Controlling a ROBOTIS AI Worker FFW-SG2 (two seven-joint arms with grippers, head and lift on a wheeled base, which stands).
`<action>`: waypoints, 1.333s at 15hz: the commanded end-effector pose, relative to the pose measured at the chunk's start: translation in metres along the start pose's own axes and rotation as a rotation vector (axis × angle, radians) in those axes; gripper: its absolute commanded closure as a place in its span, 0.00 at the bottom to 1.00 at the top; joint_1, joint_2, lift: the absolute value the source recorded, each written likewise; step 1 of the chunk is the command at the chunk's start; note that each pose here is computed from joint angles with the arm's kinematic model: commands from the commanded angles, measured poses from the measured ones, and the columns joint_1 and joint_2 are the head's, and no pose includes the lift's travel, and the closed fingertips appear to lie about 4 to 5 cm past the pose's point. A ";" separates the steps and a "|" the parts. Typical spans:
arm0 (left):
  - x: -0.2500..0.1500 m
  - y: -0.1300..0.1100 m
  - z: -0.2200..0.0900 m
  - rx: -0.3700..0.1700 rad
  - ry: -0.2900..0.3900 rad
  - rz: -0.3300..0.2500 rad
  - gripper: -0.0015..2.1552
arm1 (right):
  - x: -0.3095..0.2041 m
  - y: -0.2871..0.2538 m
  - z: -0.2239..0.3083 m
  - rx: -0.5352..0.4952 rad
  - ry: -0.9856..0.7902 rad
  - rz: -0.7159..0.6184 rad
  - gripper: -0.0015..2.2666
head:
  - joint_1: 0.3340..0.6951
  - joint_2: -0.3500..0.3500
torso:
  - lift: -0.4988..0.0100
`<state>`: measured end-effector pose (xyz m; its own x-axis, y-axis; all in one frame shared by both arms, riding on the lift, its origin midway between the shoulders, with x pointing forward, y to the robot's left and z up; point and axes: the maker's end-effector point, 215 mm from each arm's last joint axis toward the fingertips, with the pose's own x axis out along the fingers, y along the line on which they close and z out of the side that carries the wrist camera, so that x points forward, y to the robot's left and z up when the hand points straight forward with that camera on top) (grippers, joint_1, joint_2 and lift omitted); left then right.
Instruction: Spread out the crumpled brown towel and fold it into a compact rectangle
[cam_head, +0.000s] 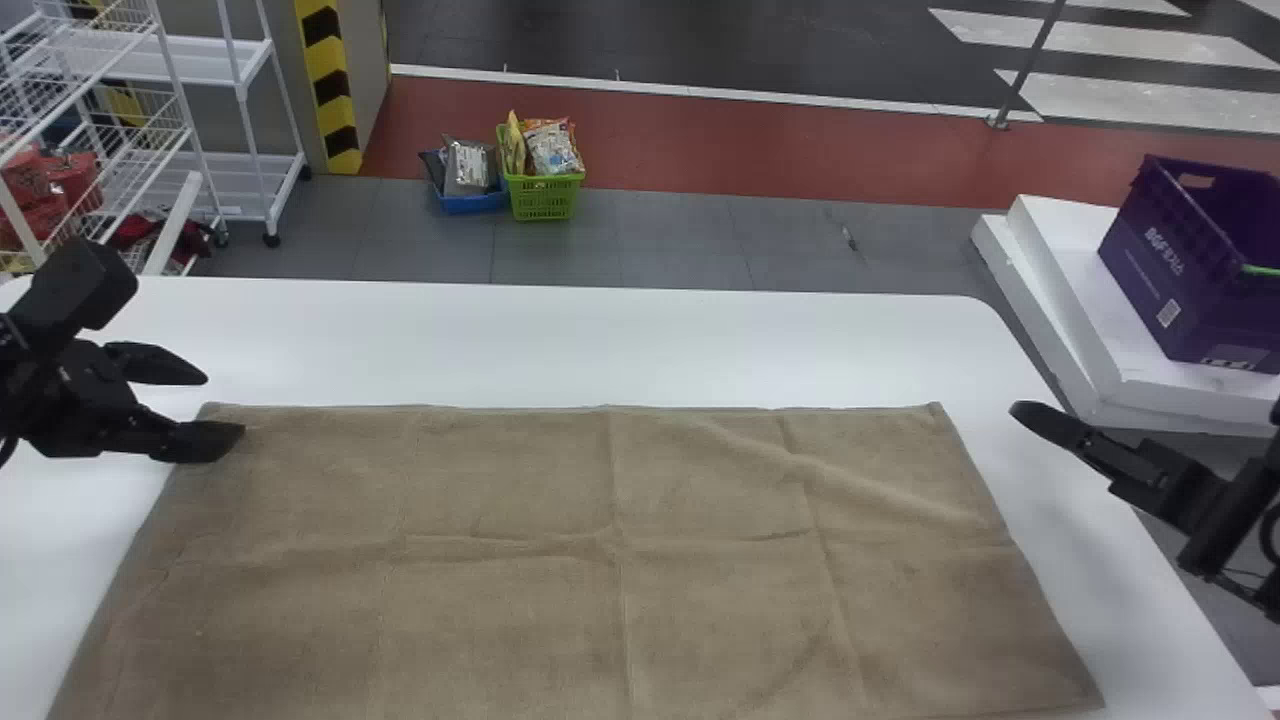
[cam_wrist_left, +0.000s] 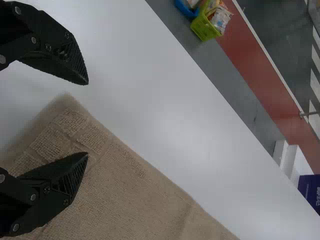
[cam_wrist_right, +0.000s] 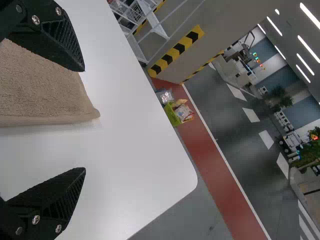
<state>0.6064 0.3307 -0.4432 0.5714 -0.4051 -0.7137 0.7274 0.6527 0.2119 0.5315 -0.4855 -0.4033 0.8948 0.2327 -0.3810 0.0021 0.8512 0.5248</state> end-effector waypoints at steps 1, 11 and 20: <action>0.003 -0.001 -0.001 0.007 0.016 -0.015 0.18 | 0.000 0.000 0.000 0.000 -0.002 0.000 0.05 | 1.00 0.29 | 0.73; 0.007 -0.007 -0.009 0.018 0.066 -0.048 0.21 | -0.001 -0.004 0.005 0.005 -0.010 0.000 0.05 | 1.00 0.28 | 0.73; 0.007 0.003 -0.005 0.003 0.047 -0.010 0.20 | -0.006 -0.011 0.007 0.006 -0.012 -0.012 0.05 | 1.00 0.28 | 0.73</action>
<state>0.6089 0.3318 -0.4526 0.5401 -0.3833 -0.7492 0.7370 0.6453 0.2012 0.5310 -0.4960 -0.4009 0.8991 0.2228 -0.3767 0.0097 0.8504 0.5261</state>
